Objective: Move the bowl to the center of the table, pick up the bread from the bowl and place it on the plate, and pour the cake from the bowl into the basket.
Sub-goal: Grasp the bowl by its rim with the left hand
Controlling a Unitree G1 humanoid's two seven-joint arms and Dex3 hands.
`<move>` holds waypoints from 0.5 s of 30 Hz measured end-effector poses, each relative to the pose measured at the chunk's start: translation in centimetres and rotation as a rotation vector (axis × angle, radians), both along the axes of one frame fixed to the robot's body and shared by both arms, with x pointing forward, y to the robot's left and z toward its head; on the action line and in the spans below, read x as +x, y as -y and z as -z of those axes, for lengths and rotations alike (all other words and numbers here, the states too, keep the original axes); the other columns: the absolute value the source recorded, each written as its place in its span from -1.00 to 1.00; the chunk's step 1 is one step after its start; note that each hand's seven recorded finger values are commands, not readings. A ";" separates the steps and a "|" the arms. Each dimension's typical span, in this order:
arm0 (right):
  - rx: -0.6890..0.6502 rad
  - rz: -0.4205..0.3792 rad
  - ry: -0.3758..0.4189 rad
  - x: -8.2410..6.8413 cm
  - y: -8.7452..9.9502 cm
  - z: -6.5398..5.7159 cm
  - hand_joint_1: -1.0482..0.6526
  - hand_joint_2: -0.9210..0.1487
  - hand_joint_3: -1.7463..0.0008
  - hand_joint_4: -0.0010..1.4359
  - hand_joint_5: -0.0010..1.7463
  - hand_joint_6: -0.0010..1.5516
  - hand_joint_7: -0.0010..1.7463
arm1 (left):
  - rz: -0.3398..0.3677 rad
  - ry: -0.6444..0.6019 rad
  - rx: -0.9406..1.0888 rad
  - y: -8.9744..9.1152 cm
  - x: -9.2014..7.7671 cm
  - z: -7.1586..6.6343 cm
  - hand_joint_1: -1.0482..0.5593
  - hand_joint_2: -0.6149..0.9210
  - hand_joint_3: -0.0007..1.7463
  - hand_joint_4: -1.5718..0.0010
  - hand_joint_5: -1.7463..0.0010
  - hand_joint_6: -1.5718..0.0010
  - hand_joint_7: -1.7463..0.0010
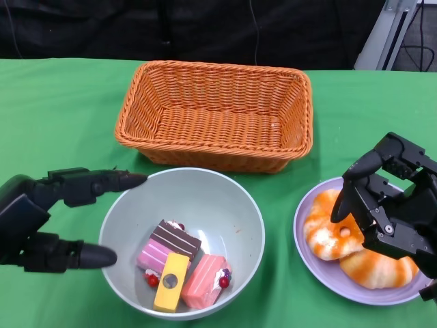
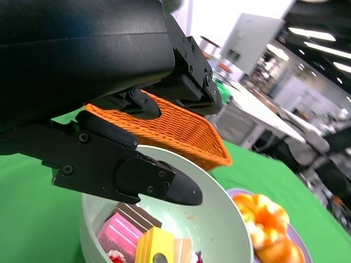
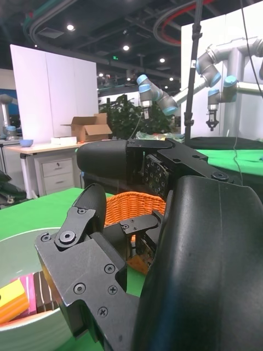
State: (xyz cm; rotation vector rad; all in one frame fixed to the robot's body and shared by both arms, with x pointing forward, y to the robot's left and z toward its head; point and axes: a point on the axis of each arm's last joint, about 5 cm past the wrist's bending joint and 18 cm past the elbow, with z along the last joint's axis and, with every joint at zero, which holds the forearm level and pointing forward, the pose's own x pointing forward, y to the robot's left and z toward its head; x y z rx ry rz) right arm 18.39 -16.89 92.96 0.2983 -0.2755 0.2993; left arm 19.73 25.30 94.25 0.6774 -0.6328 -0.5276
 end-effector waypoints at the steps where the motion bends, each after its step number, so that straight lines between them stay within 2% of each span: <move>1: 0.005 0.001 -0.006 0.0 0.0 0.0 0.14 -0.51 -0.08 -0.03 0.84 -0.17 0.44 | 0.017 0.014 0.012 -0.1 -0.2 -0.2 -0.63 1.00 -0.88 0.25 0.92 0.23 0.95; 6: 0.028 -0.003 -0.035 -0.1 -0.1 0.3 0.16 -0.53 -0.10 -0.04 0.83 -0.16 0.40 | 0.116 0.124 0.036 -0.1 -0.7 -0.9 -0.61 1.00 -0.88 -0.04 0.81 0.00 0.87; 15: 0.052 0.005 -0.071 -0.3 -0.3 0.7 0.16 -0.59 -0.05 -0.04 0.81 -0.17 0.39 | 0.259 0.199 0.140 -0.1 -0.9 -1.7 -0.58 1.00 -0.87 -0.27 0.74 -0.25 0.84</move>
